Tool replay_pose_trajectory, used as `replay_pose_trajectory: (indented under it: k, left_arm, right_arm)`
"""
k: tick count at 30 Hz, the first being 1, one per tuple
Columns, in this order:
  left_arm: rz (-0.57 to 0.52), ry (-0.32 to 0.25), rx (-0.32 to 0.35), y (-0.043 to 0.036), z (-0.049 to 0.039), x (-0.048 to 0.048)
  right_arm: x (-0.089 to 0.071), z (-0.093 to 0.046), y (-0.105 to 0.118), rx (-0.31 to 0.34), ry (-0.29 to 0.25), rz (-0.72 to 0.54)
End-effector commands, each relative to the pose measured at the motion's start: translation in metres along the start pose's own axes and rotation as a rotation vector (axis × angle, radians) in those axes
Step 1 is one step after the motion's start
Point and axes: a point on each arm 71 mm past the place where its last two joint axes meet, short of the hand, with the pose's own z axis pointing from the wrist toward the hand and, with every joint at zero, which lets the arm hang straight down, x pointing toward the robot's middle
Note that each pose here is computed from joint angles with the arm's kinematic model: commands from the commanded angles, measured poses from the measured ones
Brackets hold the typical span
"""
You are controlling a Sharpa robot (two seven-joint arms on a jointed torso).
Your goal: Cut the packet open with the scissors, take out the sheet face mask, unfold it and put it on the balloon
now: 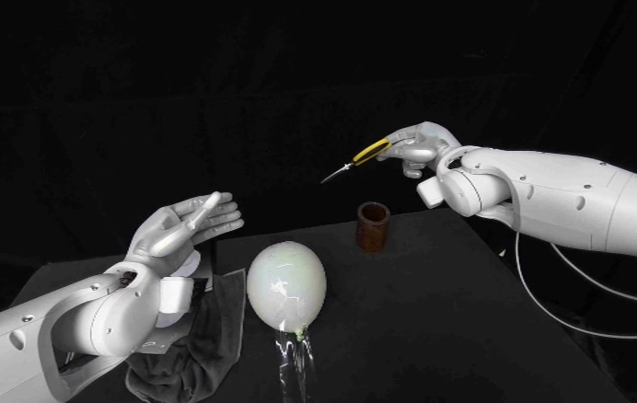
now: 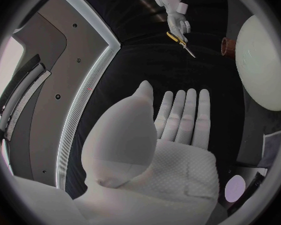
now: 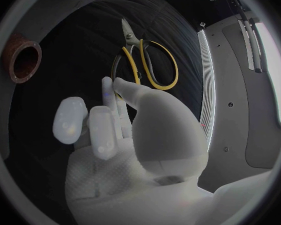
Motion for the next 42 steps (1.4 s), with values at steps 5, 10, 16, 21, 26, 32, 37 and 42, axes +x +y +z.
replay_pose_trajectory:
  k: [5,10,16,21,26,32,37,42]
  left_arm:
    - [0.019,0.001,0.025,-0.0019,0.0038,-0.0073]
    - [0.082,-0.019,0.053,-0.0107,0.0107,-0.0211]
    - [0.183,-0.008,0.095,-0.0244,0.0213,-0.0291]
    - [0.279,0.028,0.124,-0.0332,0.0273,-0.0275]
    - [0.392,0.066,0.164,-0.0458,0.0368,-0.0223]
    - [0.595,0.090,0.192,-0.0569,0.0530,-0.0144]
    - [0.709,0.077,0.187,-0.0564,0.0622,-0.0102]
    - [0.798,0.060,0.176,-0.0550,0.0700,-0.0081]
  right_arm:
    - [0.024,0.008,0.009,-0.018,0.007,0.034]
    - [0.044,0.014,0.012,-0.012,0.014,0.042]
    - [0.064,0.019,0.010,0.033,0.010,0.040]
    - [0.080,0.022,0.007,0.107,-0.005,0.037]
    - [0.099,0.026,0.005,0.169,-0.012,0.035]
    - [0.125,0.033,0.000,0.220,-0.031,0.050]
    - [0.146,0.037,-0.009,0.263,-0.064,0.096]
    - [0.167,0.036,-0.016,0.292,-0.047,0.121]
